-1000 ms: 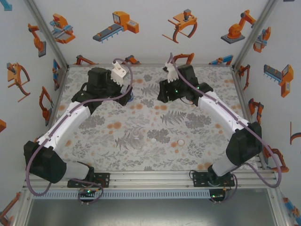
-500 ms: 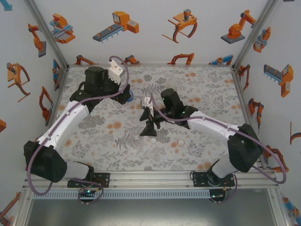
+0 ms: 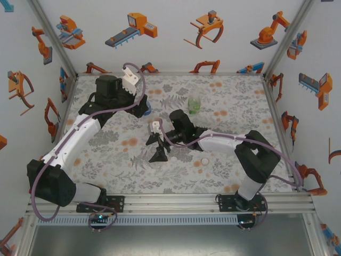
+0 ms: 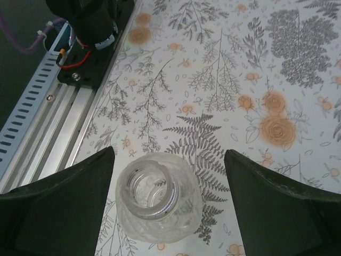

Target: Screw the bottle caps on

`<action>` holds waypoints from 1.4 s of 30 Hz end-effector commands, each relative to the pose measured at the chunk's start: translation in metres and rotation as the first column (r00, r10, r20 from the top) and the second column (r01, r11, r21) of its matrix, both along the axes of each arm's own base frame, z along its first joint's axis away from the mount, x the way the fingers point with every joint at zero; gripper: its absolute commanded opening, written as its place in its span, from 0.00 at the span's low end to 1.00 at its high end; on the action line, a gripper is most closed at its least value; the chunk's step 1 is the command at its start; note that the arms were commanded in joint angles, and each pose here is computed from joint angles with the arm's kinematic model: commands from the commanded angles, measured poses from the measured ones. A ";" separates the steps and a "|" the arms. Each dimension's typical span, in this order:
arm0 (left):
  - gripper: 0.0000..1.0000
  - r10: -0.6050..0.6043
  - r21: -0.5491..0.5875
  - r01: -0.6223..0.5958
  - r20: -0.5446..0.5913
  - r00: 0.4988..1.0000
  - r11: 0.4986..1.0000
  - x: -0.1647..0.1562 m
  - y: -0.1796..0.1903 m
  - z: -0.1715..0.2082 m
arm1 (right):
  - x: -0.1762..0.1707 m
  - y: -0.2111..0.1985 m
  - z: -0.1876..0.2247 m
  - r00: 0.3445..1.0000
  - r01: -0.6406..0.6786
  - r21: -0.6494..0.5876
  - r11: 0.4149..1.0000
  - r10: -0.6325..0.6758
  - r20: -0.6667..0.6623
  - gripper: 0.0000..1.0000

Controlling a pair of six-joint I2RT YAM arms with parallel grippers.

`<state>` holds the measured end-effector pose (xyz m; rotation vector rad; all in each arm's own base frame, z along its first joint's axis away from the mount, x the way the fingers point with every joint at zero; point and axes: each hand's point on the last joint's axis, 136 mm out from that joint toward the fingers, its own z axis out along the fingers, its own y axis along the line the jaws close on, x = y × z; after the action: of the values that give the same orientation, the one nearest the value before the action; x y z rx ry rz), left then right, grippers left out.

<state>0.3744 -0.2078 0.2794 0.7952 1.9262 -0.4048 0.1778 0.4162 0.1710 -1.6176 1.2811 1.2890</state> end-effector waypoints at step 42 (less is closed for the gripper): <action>0.97 -0.773 -0.307 0.783 0.186 0.607 0.541 -0.137 -0.079 0.046 | 0.101 -0.110 0.186 0.879 0.476 0.266 0.839 -0.459 -0.126 0.36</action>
<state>0.2676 -0.2811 0.3149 1.2632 1.4566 -1.1591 0.2922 0.3052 0.3224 -0.9678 1.4373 1.0898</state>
